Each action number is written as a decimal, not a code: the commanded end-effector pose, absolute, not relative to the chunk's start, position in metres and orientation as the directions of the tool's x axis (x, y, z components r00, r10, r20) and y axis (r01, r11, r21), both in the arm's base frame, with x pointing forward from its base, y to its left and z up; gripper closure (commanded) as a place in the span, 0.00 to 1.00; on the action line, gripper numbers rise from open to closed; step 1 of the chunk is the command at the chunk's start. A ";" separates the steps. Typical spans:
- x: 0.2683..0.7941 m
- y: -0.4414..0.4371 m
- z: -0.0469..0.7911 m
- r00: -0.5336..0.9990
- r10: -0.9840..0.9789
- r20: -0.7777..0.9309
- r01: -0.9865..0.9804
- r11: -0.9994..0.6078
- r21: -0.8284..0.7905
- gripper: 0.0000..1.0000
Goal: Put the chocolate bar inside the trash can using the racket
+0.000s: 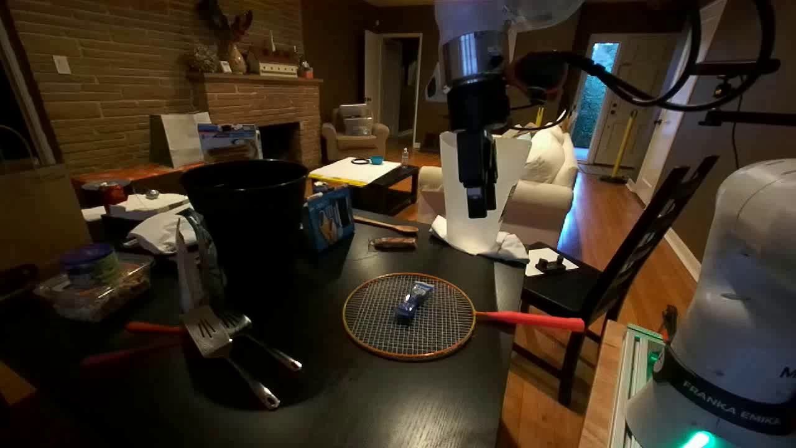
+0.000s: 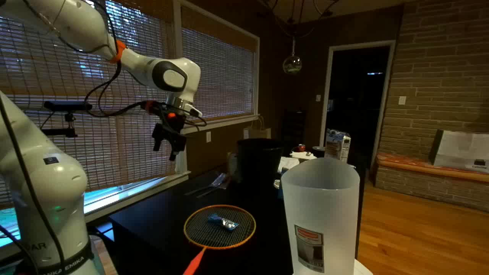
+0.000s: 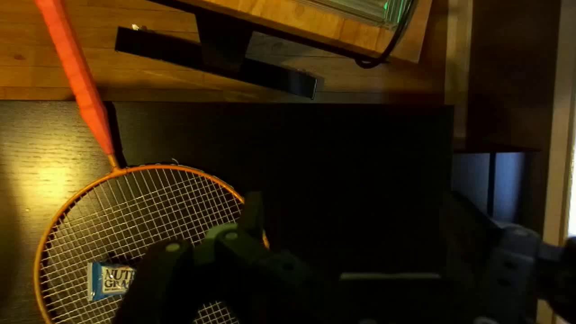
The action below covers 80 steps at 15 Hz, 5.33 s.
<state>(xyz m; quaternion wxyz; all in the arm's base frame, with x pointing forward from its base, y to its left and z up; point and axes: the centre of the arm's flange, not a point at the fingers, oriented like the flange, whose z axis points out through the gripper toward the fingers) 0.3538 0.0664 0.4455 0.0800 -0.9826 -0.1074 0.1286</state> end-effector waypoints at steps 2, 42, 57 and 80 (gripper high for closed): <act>0.354 0.066 0.446 0.944 0.232 -0.236 0.190 -0.964 -0.185 0.00; 0.327 -0.121 0.219 0.858 0.502 -0.113 0.505 -0.863 0.003 0.00; 0.308 -0.119 0.164 0.896 0.436 -0.085 0.436 -0.900 -0.013 0.00; 0.309 -0.096 0.162 0.895 0.436 -0.093 0.435 -0.900 -0.031 0.46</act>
